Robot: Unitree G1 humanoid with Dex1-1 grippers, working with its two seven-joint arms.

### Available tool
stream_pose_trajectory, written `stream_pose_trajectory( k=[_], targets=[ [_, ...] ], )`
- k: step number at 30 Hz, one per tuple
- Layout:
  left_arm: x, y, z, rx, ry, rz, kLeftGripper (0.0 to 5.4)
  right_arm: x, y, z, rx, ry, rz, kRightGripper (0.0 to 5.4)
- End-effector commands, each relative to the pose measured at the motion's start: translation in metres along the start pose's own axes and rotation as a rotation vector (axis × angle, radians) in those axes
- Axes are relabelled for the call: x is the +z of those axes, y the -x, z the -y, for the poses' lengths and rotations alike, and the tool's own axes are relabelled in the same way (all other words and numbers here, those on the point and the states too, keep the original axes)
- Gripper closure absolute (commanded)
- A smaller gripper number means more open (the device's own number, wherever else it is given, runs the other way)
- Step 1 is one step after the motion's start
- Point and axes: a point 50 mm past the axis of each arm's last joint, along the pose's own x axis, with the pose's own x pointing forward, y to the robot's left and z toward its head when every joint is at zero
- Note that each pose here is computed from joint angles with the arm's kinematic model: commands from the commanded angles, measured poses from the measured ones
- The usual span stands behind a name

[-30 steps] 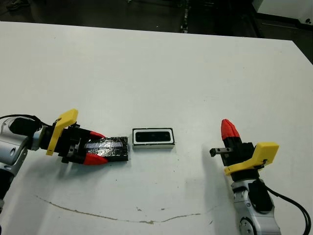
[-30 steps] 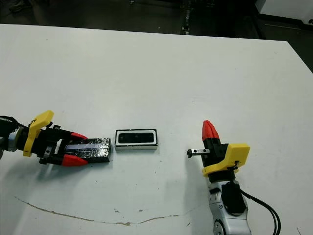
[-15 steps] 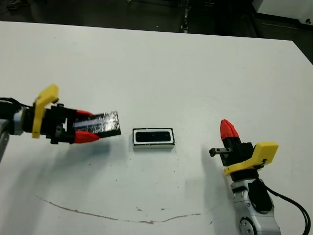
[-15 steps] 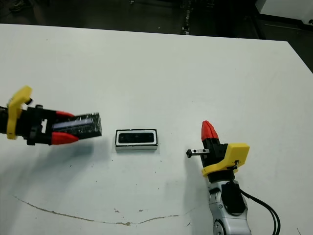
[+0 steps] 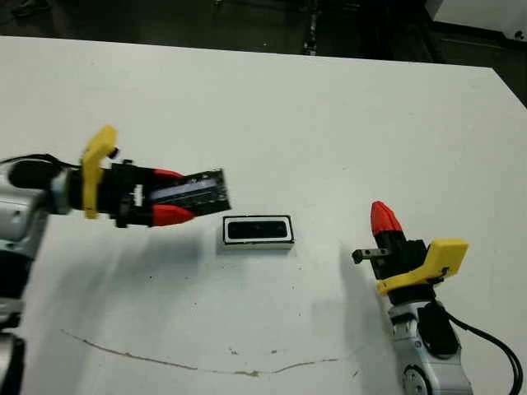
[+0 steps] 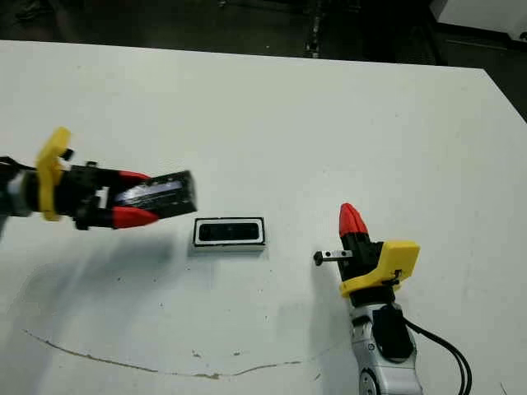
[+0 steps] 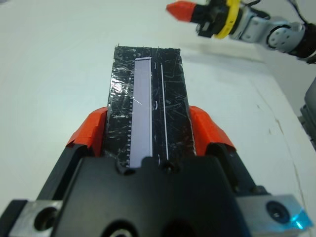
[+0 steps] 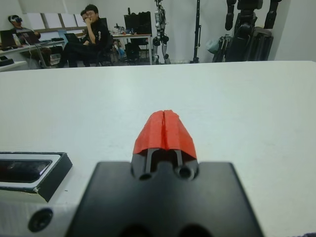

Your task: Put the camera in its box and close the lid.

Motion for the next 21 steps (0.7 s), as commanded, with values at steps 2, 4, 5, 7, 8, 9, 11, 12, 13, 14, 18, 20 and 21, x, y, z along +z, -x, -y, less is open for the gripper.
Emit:
stream_pose_trajectory(
  k=[2, 4, 5, 7, 8, 9, 11, 12, 13, 14, 18, 20, 21],
  targets=[
    [-0.003, -0.013, -0.004, -0.020, 0.010, -0.006, 2.24, -0.001, 0.001, 0.003, -0.007, 0.015, -0.008, 5.40],
    [-0.007, -0.019, -0.004, -0.036, 0.030, -0.012, 2.24, -0.001, 0.001, 0.004, -0.006, 0.017, -0.006, 5.40],
    [-0.009, -0.022, -0.004, -0.043, 0.039, -0.011, 2.24, -0.001, 0.001, 0.004, -0.005, 0.018, -0.006, 5.40],
    [-0.013, -0.028, -0.004, -0.052, 0.052, -0.002, 2.24, -0.001, 0.001, 0.004, -0.003, 0.017, -0.009, 5.40],
    [-0.015, -0.031, -0.004, -0.055, 0.056, 0.002, 2.24, -0.001, 0.001, 0.004, -0.004, 0.016, -0.010, 5.40],
    [-0.017, -0.034, -0.003, -0.058, 0.060, 0.001, 2.24, -0.001, 0.001, 0.003, -0.005, 0.015, -0.010, 5.40],
    [-0.022, -0.038, -0.002, -0.062, 0.064, -0.003, 2.24, -0.001, 0.001, 0.003, -0.005, 0.016, -0.007, 5.40],
    [-0.024, -0.040, -0.002, -0.064, 0.069, -0.003, 2.24, -0.002, 0.001, 0.004, -0.004, 0.014, -0.009, 5.40],
    [-0.025, -0.042, -0.001, -0.066, 0.078, -0.003, 2.24, -0.002, 0.001, 0.004, -0.004, 0.013, -0.011, 5.40],
    [-0.027, -0.043, -0.001, -0.072, 0.086, 0.000, 2.24, -0.002, 0.002, 0.004, -0.005, 0.013, -0.013, 5.40],
    [-0.033, -0.048, 0.001, -0.092, 0.092, 0.012, 2.24, -0.002, 0.002, 0.003, -0.006, 0.016, -0.013, 5.40],
    [-0.036, -0.050, 0.002, -0.094, 0.113, 0.014, 2.24, -0.002, 0.002, 0.003, -0.006, 0.017, -0.014, 5.40],
    [-0.037, -0.051, 0.002, -0.096, 0.122, 0.016, 2.24, -0.002, 0.002, 0.003, -0.006, 0.018, -0.015, 5.40]
  ],
)
